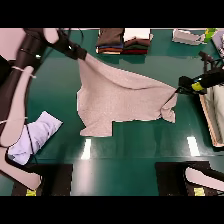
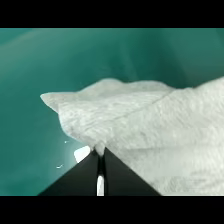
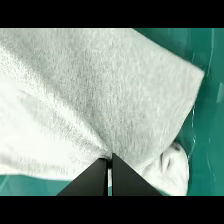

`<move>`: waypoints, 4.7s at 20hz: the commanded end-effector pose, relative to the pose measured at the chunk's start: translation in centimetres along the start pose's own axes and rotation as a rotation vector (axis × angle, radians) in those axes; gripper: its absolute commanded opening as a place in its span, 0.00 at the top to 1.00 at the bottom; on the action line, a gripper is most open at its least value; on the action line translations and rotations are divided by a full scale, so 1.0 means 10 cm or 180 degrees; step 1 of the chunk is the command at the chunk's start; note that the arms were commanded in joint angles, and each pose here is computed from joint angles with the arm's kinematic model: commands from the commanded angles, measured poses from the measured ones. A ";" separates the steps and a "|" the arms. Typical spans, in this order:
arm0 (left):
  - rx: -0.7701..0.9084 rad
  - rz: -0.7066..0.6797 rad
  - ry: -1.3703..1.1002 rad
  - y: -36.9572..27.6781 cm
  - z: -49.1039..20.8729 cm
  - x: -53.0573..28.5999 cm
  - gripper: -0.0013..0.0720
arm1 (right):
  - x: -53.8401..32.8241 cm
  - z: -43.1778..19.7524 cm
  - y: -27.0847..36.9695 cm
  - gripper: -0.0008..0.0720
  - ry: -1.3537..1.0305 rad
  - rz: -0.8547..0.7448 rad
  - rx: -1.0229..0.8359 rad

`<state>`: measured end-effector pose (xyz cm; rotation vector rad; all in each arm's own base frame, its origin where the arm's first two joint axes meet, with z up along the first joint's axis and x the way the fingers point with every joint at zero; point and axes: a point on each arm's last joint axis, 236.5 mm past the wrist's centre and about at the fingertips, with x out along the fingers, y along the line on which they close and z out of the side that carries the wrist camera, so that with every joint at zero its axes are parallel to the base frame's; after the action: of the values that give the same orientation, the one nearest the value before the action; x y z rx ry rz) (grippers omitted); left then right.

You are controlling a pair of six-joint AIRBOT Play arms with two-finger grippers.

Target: Fold the shirts.

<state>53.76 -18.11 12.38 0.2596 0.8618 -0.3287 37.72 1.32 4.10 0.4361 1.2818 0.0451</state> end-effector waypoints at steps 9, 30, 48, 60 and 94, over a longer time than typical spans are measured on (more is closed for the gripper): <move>-0.0580 -0.0006 0.1118 0.42 -0.92 -0.24 0.25 | -0.13 -0.16 -0.56 0.36 -0.0164 -0.0435 -0.0123; -0.0861 -0.0247 0.1587 -0.19 -2.05 -0.31 0.25 | 0.86 -1.04 -0.86 0.97 0.0879 -0.0627 -0.0070; -0.1329 -0.0628 0.1589 -0.92 -2.73 0.42 0.55 | 0.87 -1.04 -0.72 0.97 0.0878 -0.0611 -0.0219; -0.0516 0.0580 -0.0929 0.43 -0.37 -2.43 0.95 | -1.38 0.36 0.43 0.97 -0.1146 -0.0310 -0.0870; -0.0859 -0.0065 0.0481 0.52 -1.02 0.24 0.95 | 0.29 0.66 -0.23 0.97 0.0162 -0.0422 -0.0275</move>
<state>48.57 -10.45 5.43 0.0875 1.0658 -0.1769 42.47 -2.31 4.23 0.2505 1.3336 -0.0144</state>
